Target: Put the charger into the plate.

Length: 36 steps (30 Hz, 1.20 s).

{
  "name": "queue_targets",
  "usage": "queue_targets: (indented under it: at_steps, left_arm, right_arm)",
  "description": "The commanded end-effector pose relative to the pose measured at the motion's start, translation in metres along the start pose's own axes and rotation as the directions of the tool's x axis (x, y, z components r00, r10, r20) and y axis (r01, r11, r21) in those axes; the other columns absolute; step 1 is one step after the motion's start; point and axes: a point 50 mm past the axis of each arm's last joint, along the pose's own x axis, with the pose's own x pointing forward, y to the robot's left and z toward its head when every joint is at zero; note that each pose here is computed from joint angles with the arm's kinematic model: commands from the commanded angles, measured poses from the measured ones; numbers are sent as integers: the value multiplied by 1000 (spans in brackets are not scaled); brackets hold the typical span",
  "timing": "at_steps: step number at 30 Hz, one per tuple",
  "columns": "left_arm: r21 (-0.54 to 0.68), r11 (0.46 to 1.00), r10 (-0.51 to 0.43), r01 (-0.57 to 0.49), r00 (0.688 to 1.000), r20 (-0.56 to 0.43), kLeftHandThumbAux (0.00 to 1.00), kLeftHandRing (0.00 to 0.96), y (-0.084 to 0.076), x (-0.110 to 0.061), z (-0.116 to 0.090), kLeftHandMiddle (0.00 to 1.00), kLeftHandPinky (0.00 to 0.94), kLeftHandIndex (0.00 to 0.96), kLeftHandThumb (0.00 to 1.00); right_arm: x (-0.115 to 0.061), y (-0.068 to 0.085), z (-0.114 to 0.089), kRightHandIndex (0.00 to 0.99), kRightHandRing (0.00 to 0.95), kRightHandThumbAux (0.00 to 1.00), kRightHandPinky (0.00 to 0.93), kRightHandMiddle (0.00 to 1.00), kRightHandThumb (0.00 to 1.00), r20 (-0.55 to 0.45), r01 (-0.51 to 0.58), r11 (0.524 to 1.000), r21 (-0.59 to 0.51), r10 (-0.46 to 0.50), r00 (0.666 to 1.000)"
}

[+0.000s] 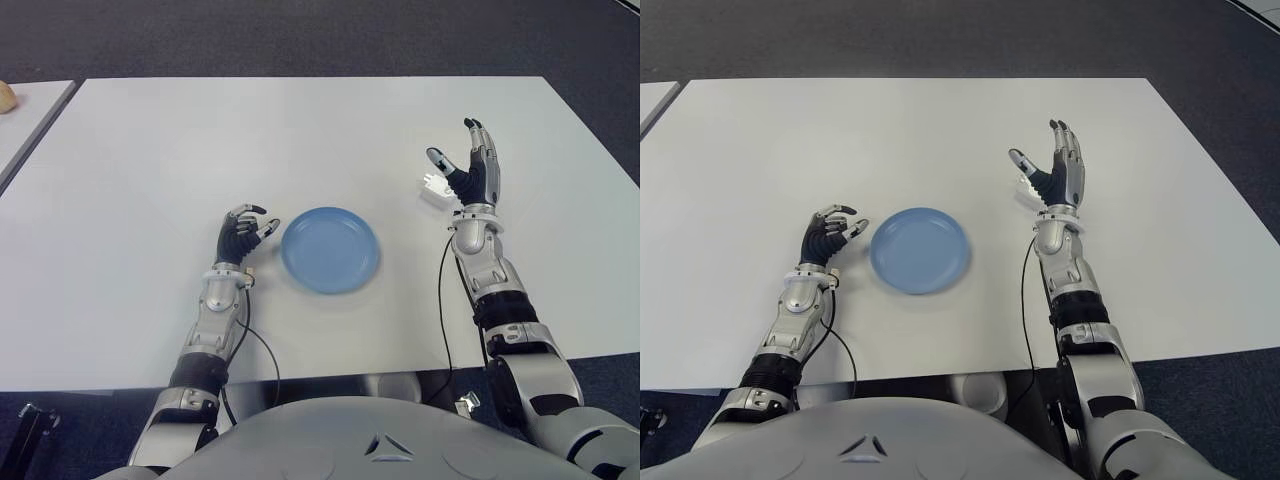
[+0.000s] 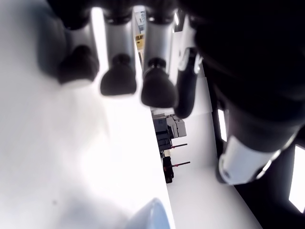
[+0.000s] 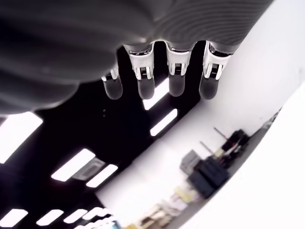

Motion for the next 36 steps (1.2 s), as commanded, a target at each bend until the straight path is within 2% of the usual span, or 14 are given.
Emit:
queue_targets:
  at_steps: [1,10,15,22,29,36]
  left_arm:
    - [-10,1000,-6,6,999,-34,721,833,-1,-4,-7,828,829,436,705]
    - [-11,1000,-9,9,999,-36,720,831,0,-3,-6,822,833,436,705]
    - [-7,1000,-10,10,999,-35,720,833,1,-3,-5,824,836,436,706]
    - [5,1000,-8,8,999,-31,720,845,1,-3,-4,833,853,437,706]
    - [7,1000,-11,11,1000,-23,720,842,1,-3,-5,837,832,437,705]
    - [4,1000,-6,6,1000,-28,721,829,2,-2,-5,824,821,436,703]
  right_arm:
    - [11,4,-8,0,0,156,0,0,577,-87,-36,994,-102,27,996]
    - [11,14,-28,0,0,146,0,0,565,-238,-183,954,-238,126,963]
    - [7,20,-36,0,0,132,0,0,559,-298,-247,938,-245,169,939]
    - [0,33,-49,0,0,137,0,0,577,-394,-356,898,-257,239,887]
    - [-8,39,-58,0,0,168,0,0,599,-434,-428,861,-275,286,854]
    - [-18,44,-69,0,0,189,0,0,598,-486,-523,807,-276,352,800]
